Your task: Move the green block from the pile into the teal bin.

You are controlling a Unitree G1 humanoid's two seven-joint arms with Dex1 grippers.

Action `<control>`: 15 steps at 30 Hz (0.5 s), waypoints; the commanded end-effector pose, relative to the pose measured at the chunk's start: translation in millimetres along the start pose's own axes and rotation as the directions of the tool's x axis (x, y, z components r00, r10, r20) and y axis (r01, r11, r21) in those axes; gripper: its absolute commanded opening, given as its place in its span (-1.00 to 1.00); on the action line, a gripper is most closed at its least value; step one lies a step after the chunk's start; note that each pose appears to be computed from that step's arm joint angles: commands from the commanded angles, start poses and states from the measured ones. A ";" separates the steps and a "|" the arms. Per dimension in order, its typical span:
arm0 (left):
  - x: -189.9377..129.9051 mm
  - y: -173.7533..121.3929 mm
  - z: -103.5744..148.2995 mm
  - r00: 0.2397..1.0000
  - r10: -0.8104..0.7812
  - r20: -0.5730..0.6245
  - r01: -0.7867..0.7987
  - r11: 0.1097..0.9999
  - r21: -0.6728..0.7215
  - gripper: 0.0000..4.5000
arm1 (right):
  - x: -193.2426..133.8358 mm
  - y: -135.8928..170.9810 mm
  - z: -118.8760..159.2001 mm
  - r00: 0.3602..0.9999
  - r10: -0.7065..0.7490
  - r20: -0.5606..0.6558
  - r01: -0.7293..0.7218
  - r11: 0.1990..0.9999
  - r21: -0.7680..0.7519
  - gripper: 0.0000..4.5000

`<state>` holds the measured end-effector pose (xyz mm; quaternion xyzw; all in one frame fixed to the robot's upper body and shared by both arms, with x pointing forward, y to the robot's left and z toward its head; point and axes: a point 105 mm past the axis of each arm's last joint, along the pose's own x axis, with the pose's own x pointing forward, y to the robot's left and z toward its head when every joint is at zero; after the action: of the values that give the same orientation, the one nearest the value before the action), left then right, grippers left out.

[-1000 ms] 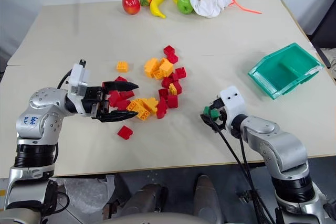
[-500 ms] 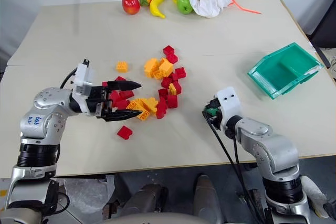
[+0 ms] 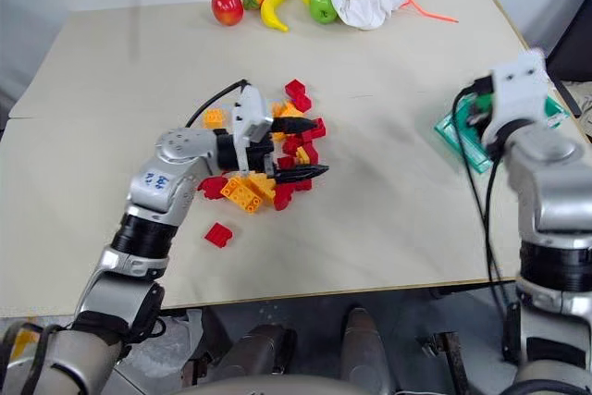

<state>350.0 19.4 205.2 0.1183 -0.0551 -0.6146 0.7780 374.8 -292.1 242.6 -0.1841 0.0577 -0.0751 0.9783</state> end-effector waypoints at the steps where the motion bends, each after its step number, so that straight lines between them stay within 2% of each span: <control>1: 12.7 7.6 16.8 0.999 0.015 0.038 -0.017 0.997 0.070 1.00 | 14.4 -11.3 -5.7 1.000 -0.006 0.009 0.006 0.999 -0.051 -0.32; 3: 16.7 11.3 17.9 0.999 0.028 0.044 -0.031 0.997 0.070 1.00 | 21.1 -12.6 -9.6 1.000 0.003 0.008 -0.003 0.998 -0.058 0.00; 6: 20.5 15.1 19.8 0.998 0.036 0.053 -0.040 0.996 0.077 1.00 | 32.8 -18.1 -14.9 1.000 0.018 0.002 -0.018 0.999 -0.035 0.38; 10: 15.5 13.6 21.0 0.998 0.020 0.064 -0.025 0.996 0.085 1.00 | 37.6 -28.1 3.1 0.998 -0.001 0.057 0.002 0.999 -0.033 0.96; 13: 7.9 11.0 20.3 0.998 0.001 0.066 -0.007 0.996 0.086 1.00 | 33.8 -17.2 11.8 0.994 0.073 0.082 -0.071 0.997 -0.035 0.98; 15: -3.0 11.4 22.0 0.997 -0.002 0.083 -0.005 0.997 0.079 1.00 | 24.9 2.5 19.0 0.971 0.211 0.113 -0.208 0.978 -0.031 0.98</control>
<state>361.2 14.9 212.3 0.1274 -0.0777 -0.6125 0.7762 409.5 -301.9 236.7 -0.1875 0.0536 -0.0063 0.9808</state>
